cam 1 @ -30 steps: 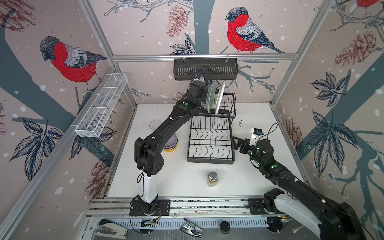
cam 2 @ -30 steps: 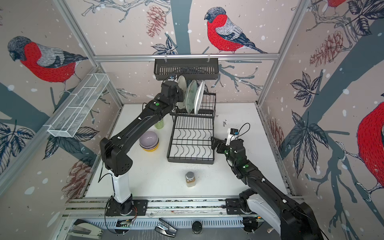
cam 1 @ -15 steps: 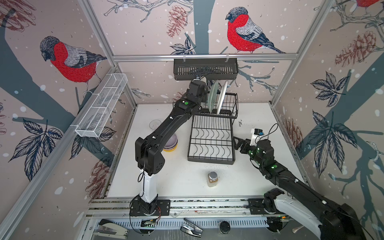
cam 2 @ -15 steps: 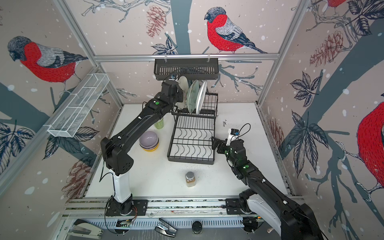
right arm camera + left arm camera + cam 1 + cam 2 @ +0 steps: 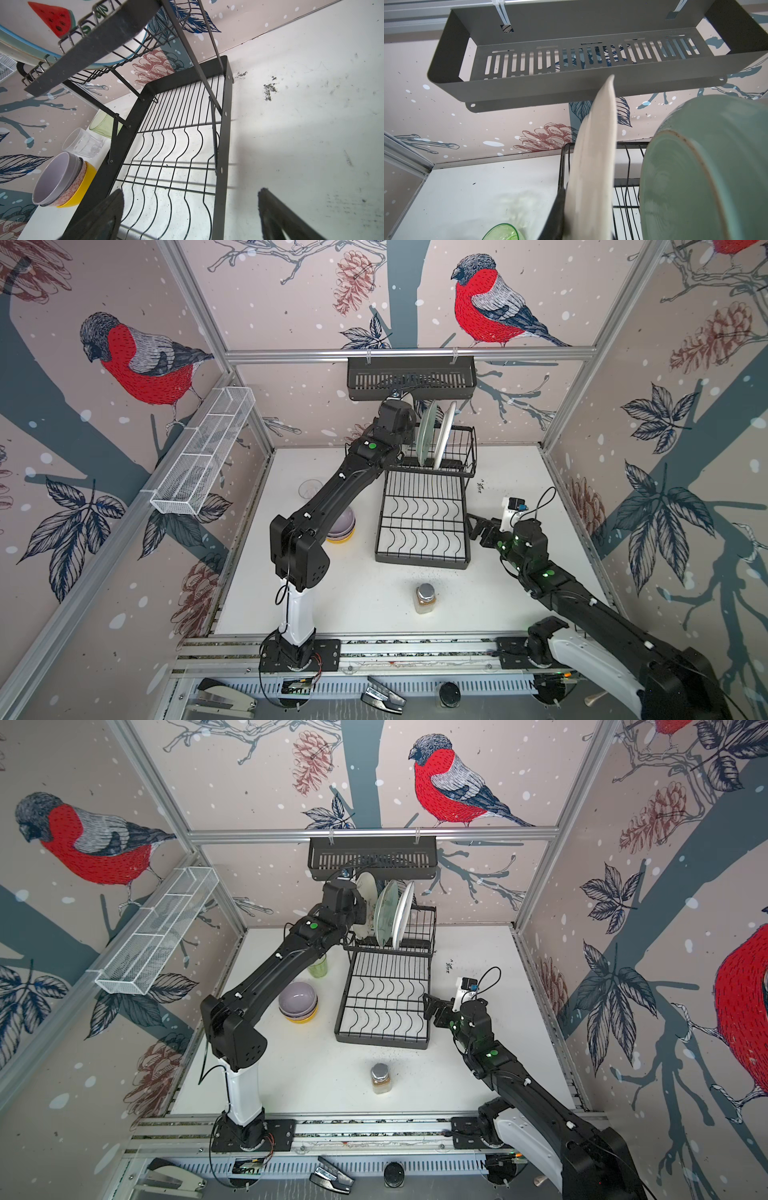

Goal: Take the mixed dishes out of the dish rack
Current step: 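Lift the white floral plate up out of the upper rack with the left gripper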

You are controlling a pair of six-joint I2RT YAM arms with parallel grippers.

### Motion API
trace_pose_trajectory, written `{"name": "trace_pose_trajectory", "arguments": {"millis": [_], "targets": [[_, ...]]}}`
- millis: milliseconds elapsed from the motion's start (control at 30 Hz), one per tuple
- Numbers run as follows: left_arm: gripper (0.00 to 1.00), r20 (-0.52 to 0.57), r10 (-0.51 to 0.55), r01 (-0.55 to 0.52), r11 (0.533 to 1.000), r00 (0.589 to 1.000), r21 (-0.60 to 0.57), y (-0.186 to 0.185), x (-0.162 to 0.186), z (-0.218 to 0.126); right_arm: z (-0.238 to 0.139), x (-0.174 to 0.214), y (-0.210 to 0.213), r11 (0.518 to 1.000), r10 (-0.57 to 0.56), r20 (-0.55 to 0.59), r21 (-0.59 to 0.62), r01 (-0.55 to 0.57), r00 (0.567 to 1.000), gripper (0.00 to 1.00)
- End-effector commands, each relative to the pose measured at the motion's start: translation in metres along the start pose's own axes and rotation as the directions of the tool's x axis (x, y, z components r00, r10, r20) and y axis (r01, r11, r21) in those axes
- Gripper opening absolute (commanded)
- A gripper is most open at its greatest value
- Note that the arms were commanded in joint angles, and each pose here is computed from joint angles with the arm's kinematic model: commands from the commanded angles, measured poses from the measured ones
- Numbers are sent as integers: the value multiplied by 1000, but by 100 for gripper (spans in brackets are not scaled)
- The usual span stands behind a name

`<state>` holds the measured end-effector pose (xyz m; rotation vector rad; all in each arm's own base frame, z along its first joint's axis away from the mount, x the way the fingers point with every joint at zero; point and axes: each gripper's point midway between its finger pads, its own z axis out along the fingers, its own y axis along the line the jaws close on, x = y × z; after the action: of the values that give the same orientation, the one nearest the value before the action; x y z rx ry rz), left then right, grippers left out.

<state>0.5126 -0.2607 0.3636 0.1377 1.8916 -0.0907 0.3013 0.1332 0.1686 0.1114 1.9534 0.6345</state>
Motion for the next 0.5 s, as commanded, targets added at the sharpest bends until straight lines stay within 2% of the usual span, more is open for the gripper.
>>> {"name": "trace_pose_trajectory", "arguments": {"millis": [0, 467], "targets": [[0, 137, -61, 51, 996, 989, 77, -10, -43, -14, 0, -3, 0, 1000, 9, 17, 4, -9, 1000, 100], [0, 203, -81, 61, 993, 976, 103, -4, -60, -40, -2, -8, 3, 1000, 12, 32, -7, -12, 999, 99]]}}
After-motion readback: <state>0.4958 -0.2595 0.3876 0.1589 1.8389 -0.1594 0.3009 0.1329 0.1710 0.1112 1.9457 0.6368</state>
